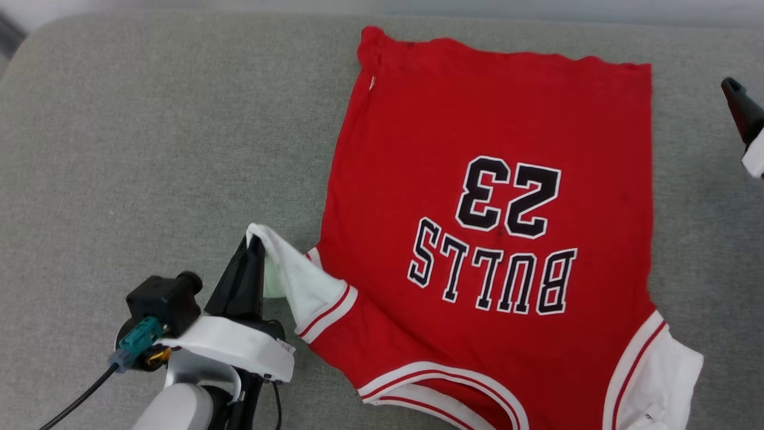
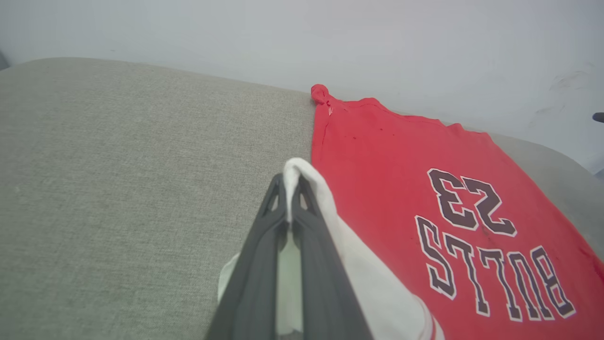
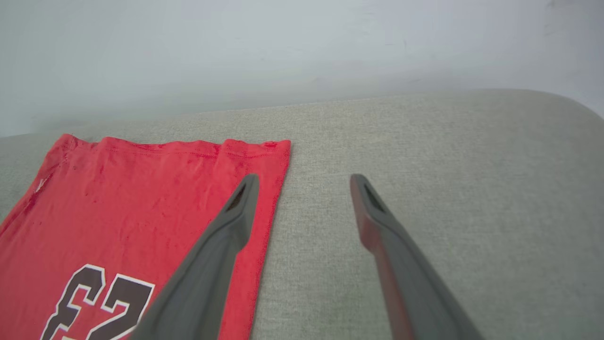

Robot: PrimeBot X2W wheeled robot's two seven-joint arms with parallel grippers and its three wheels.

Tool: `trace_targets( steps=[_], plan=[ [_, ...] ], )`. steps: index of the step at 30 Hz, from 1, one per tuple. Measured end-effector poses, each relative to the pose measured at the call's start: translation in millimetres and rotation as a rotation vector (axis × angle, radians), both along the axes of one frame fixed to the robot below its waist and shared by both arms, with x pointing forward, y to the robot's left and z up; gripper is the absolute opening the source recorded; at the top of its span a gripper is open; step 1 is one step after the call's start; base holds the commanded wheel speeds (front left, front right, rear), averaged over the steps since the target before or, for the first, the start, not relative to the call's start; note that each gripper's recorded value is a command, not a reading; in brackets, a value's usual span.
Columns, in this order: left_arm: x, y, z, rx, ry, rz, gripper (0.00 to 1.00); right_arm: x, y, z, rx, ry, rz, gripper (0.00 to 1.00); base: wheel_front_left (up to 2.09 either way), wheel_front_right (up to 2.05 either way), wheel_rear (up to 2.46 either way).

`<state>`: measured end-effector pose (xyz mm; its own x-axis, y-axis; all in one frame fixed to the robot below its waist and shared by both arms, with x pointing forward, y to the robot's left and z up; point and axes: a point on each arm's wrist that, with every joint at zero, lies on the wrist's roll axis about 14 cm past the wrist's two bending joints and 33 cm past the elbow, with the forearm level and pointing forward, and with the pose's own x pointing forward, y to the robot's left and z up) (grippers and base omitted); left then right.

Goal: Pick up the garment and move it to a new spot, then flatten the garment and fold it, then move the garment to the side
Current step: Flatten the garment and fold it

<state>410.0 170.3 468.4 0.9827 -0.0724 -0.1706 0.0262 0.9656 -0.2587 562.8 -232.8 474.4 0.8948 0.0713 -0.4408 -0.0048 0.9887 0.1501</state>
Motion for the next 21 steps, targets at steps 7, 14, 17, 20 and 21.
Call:
trace_targets(
  steps=[7, 14, 17, 20, 21],
  plan=[
    [21, -1, -10, 0.016, -0.007, -0.012, 0.0, 47, 28, -47, 0.047, 0.297, 0.06, 1.0, 0.0, 0.0, 0.0],
    [35, -5, -26, 0.027, 0.009, -0.031, 0.0, 75, 55, -92, 0.089, 0.429, 0.091, 1.0, 0.0, 0.0, 0.0],
    [38, -6, -36, 0.028, 0.028, -0.036, 0.0, 77, 64, -115, 0.105, 0.484, 0.099, 1.0, 0.0, 0.0, 0.0],
    [37, -6, -43, 0.031, 0.048, -0.034, 0.0, 78, 68, -126, 0.118, 0.539, 0.101, 1.0, 0.0, 0.0, 0.0],
    [36, -5, -44, 0.032, 0.05, -0.033, 0.0, 77, 68, -128, 0.116, 0.55, 0.102, 1.0, 0.0, 0.0, 0.0]
  ],
)
